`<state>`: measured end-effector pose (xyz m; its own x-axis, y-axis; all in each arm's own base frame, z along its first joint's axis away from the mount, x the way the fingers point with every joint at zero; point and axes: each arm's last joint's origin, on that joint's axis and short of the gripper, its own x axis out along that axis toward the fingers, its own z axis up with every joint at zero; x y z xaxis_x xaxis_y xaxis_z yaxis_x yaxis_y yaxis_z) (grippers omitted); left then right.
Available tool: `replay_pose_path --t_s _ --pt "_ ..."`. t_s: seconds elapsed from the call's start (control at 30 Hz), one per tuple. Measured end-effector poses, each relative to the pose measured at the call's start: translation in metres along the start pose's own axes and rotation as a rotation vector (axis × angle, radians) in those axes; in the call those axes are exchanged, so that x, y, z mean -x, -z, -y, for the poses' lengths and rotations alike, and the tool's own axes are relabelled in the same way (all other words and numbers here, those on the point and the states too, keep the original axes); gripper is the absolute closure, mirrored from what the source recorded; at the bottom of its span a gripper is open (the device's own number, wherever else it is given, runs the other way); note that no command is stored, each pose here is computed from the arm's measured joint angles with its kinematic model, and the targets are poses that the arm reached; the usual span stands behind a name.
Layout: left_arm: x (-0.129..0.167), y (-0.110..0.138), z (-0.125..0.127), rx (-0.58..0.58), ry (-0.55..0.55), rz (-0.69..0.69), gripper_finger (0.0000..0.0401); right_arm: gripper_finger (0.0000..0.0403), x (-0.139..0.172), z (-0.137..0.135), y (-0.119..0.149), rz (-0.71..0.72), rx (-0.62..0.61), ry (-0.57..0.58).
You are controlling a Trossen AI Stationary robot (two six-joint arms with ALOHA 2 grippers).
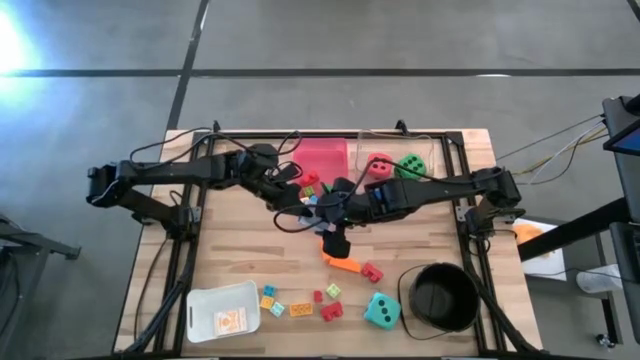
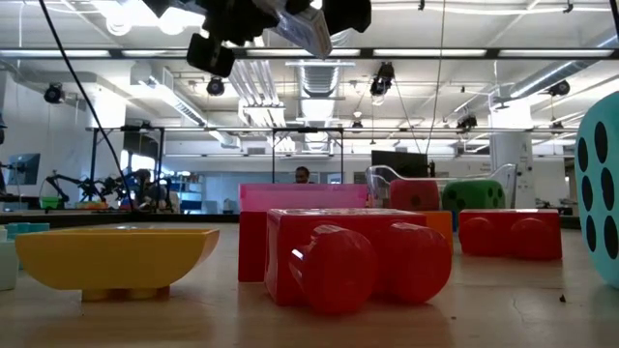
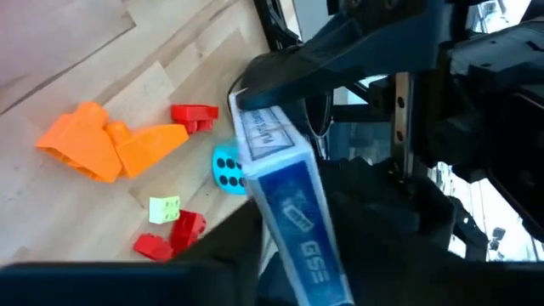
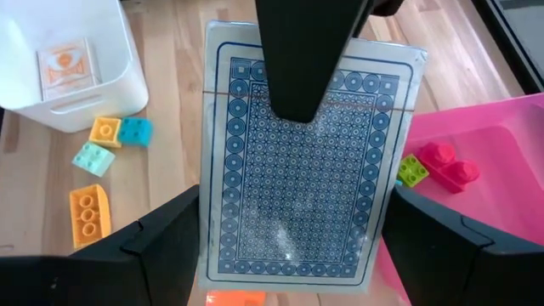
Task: Pick & Place Toys
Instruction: Put the blue deck of cards into the white bin
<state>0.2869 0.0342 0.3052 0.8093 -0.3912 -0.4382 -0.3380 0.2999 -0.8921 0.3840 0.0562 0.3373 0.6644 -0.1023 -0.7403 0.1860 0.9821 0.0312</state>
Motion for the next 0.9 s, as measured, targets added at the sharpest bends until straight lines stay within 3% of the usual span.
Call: replay_pose_path --t_s 0.13,0.3,0.47,0.9 --pt "0.000 0.000 0.000 0.039 -0.003 -0.005 0.0335 0.0104 0.000 0.000 0.000 0.001 0.003 0.015" --pt "0.000 0.000 0.000 0.049 -0.001 -0.003 0.0335 0.0098 0.000 0.000 0.000 0.000 0.003 0.009" --pt "0.001 0.000 0.001 0.018 0.008 0.006 0.0335 0.0019 0.001 0.000 0.001 -0.013 -0.027 -0.012" --pt "0.015 0.009 0.002 -0.048 -0.027 -0.010 0.0335 0.0071 0.011 0.002 0.001 -0.006 -0.035 -0.012"
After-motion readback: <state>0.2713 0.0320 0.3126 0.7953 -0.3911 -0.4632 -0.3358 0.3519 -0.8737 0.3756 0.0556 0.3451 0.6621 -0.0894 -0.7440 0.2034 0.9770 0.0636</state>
